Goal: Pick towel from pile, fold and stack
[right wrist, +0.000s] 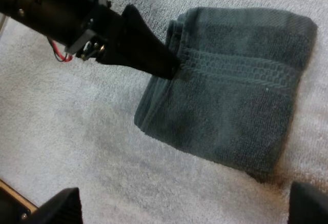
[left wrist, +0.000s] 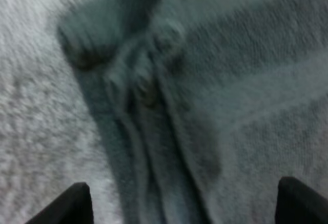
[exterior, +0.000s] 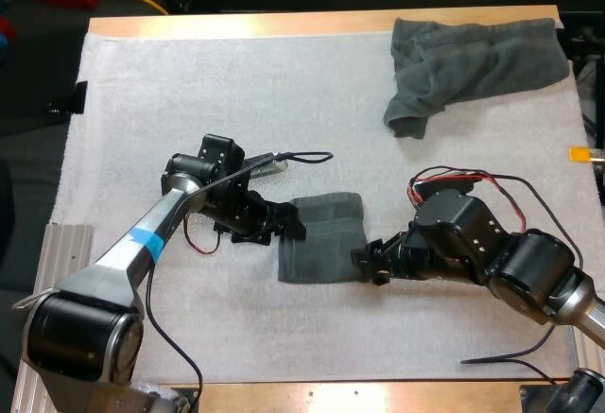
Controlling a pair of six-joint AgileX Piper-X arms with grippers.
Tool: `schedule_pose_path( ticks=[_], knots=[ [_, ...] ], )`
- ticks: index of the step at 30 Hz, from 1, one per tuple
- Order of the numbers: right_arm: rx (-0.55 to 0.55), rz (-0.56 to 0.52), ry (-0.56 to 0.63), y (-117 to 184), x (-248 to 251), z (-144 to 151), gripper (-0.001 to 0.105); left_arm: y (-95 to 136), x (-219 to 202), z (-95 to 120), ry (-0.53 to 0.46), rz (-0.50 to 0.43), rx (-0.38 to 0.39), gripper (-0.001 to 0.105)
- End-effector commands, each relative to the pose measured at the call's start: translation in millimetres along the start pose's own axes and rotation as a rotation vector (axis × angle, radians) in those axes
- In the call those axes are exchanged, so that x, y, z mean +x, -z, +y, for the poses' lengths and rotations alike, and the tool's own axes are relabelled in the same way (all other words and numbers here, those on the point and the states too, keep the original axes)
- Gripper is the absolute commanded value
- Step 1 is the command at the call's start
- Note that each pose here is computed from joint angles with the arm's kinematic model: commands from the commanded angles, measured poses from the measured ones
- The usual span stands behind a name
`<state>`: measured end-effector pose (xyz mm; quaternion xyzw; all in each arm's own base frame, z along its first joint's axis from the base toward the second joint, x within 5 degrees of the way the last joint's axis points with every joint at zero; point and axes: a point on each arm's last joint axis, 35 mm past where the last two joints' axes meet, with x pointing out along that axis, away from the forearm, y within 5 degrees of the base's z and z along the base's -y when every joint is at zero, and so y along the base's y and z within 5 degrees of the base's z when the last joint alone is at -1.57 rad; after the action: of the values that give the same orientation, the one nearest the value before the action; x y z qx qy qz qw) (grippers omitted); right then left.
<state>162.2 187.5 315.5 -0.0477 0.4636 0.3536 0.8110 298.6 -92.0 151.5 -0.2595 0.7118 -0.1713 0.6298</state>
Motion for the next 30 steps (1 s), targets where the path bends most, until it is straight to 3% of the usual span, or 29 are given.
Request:
schedule_pose_path(
  ticks=[1, 15, 30],
  knots=[
    [-0.014, -0.006, 0.003, 0.0, -2.8, 0.4, 0.077, -0.9, 1.5, 0.2, -0.003, -0.002, -0.005, 0.070],
    [-0.014, -0.006, 0.003, 0.0, -2.8, 0.4, 0.077, -7.4, 29.0, 9.8, 0.041, 0.081, -0.058, 0.070],
    [-0.014, -0.006, 0.003, 0.0, -2.8, 0.4, 0.077, 7.6, 54.2, -22.1, 0.017, 0.126, -0.025, 0.070]
  ],
)
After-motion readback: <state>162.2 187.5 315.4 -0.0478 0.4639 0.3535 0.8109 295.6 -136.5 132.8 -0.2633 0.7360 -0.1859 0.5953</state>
